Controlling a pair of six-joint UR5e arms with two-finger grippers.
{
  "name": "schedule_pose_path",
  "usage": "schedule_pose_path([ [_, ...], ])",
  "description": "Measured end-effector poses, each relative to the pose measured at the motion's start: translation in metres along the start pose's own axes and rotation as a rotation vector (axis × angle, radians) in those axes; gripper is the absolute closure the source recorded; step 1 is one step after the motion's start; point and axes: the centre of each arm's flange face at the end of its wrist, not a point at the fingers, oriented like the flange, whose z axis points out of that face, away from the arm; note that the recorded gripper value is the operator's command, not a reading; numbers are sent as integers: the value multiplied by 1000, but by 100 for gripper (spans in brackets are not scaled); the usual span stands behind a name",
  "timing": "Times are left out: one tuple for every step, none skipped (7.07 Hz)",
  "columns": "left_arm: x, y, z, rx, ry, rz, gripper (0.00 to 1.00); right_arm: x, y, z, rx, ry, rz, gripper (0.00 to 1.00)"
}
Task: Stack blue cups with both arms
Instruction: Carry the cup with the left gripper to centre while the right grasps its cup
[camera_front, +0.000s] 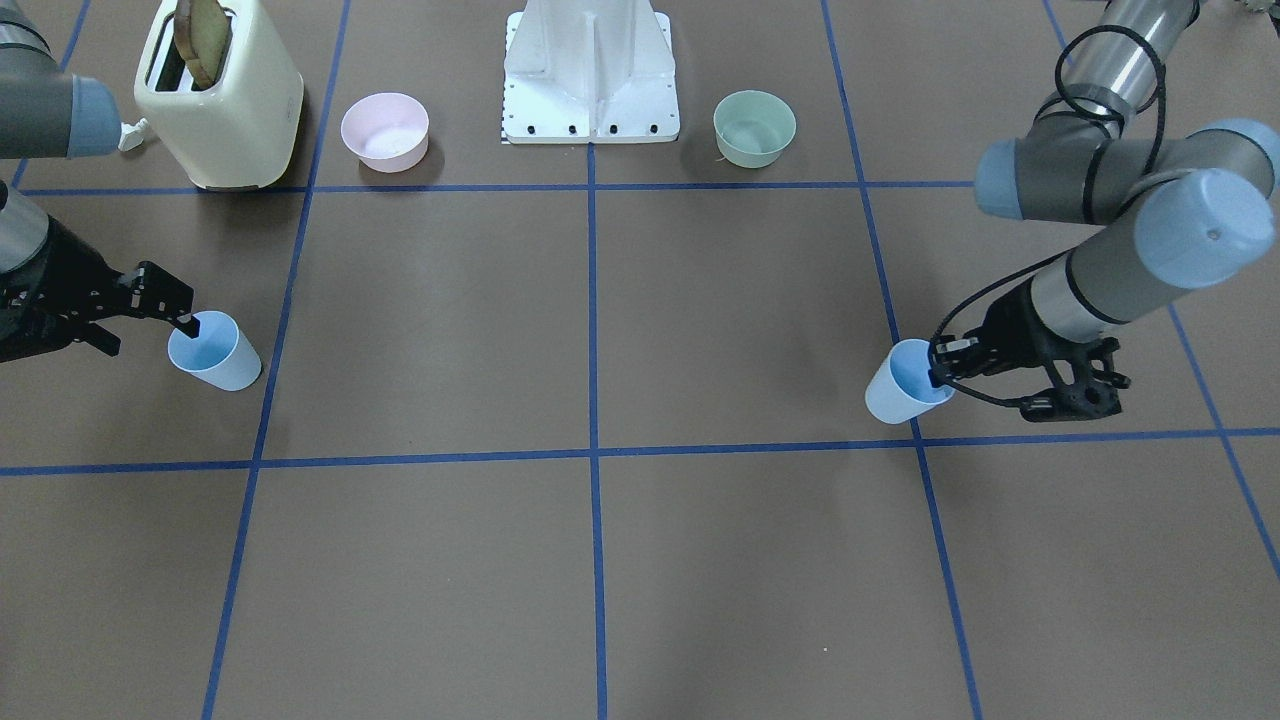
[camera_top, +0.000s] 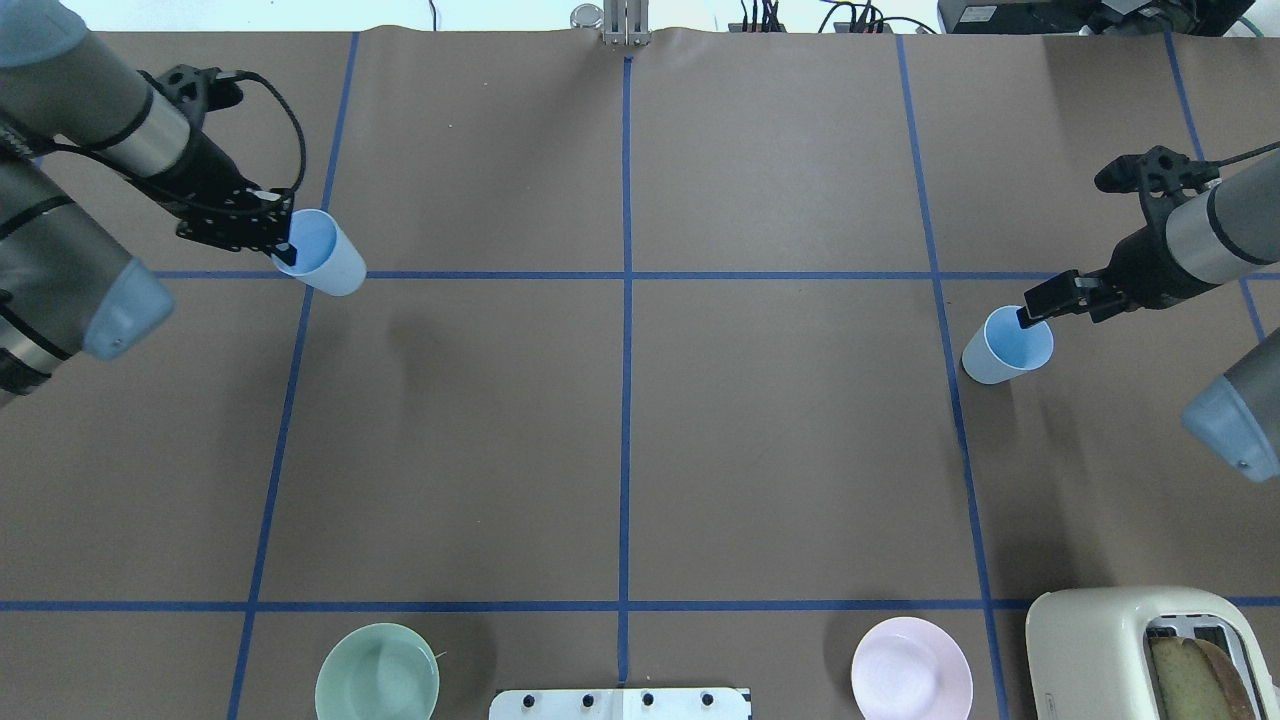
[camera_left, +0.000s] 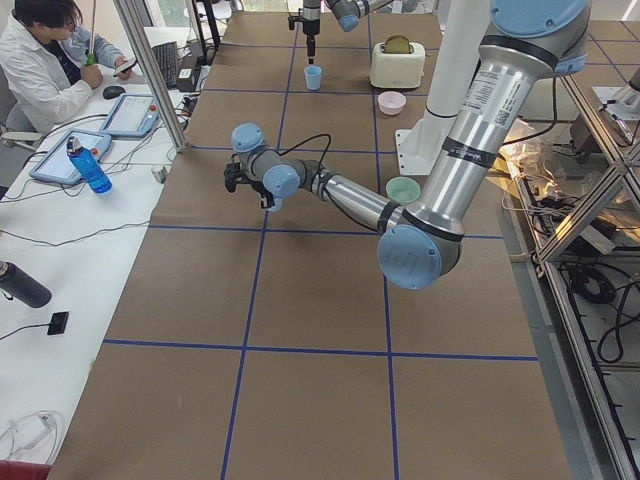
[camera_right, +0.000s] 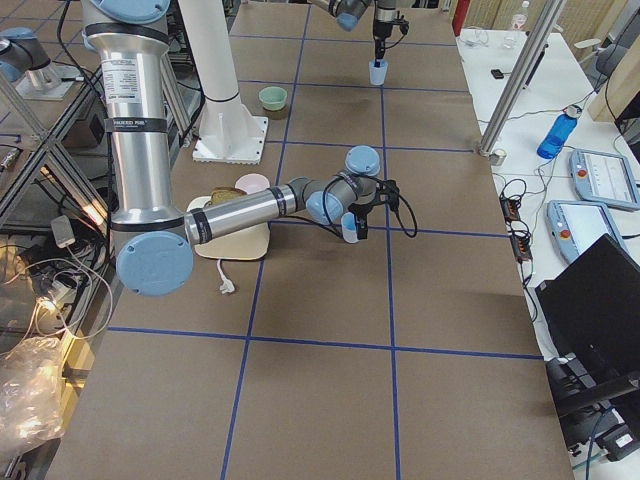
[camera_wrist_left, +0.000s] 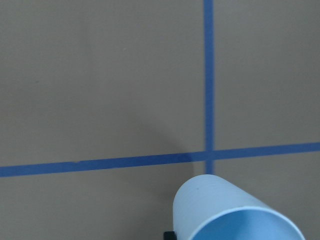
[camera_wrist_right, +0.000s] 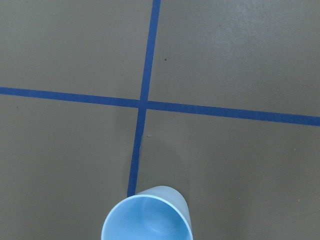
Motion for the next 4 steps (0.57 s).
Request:
schedule_pose_path([
  [50, 19, 8, -20, 29, -52, 100, 0, 4, 8, -6, 16, -13, 17],
  [91, 35, 15, -38, 52, -91, 100, 1, 6, 12, -10, 23, -21, 27],
  [123, 48, 21, -45, 59, -115, 100, 4, 7, 15, -15, 26, -27, 34],
  [154, 60, 27, -37, 42, -126, 100, 6, 9, 16, -20, 26, -30, 36],
])
